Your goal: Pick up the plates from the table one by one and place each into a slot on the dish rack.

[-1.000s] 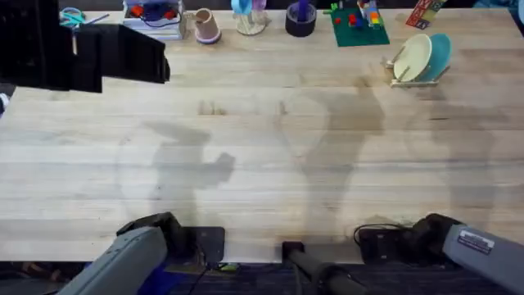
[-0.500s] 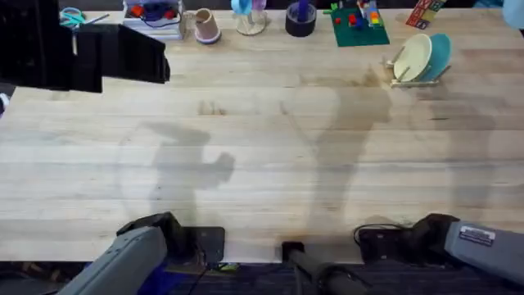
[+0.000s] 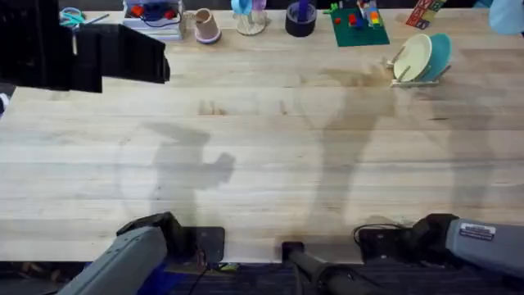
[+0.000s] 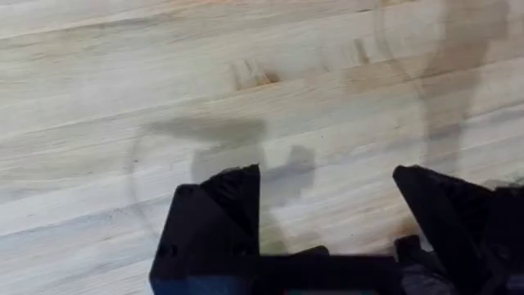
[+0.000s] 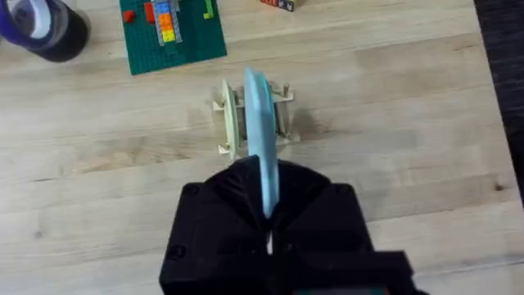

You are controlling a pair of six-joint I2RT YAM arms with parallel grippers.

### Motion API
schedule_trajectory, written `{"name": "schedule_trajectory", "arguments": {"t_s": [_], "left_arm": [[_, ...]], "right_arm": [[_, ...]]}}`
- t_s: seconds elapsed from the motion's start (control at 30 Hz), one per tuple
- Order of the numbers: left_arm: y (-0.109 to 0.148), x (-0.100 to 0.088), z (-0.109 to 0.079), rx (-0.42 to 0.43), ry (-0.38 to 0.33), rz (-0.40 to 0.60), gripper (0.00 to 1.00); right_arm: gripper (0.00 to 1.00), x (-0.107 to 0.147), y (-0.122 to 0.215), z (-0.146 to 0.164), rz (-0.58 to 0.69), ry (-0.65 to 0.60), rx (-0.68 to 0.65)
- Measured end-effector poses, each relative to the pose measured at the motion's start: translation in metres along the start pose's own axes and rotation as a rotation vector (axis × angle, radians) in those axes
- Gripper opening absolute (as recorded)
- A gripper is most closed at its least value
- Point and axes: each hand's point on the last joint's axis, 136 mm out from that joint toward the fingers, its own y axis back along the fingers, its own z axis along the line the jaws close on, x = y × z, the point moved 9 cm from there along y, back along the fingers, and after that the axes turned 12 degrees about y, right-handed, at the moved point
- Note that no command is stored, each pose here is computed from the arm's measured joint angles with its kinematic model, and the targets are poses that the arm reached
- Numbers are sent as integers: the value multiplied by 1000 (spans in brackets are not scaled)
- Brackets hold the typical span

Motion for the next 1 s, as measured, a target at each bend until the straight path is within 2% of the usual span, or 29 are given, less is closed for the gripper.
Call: {"name": "schedule_trajectory", "arguments": {"t_s": [0.5, 1.0], "left_arm": [[0, 0, 0, 0, 0, 0, 993], [0, 0, 0, 0, 0, 0, 994]], "right_arm": [[31, 0, -2, -1, 3, -1, -1], [32, 2, -36, -6, 67, -12, -32]]}}
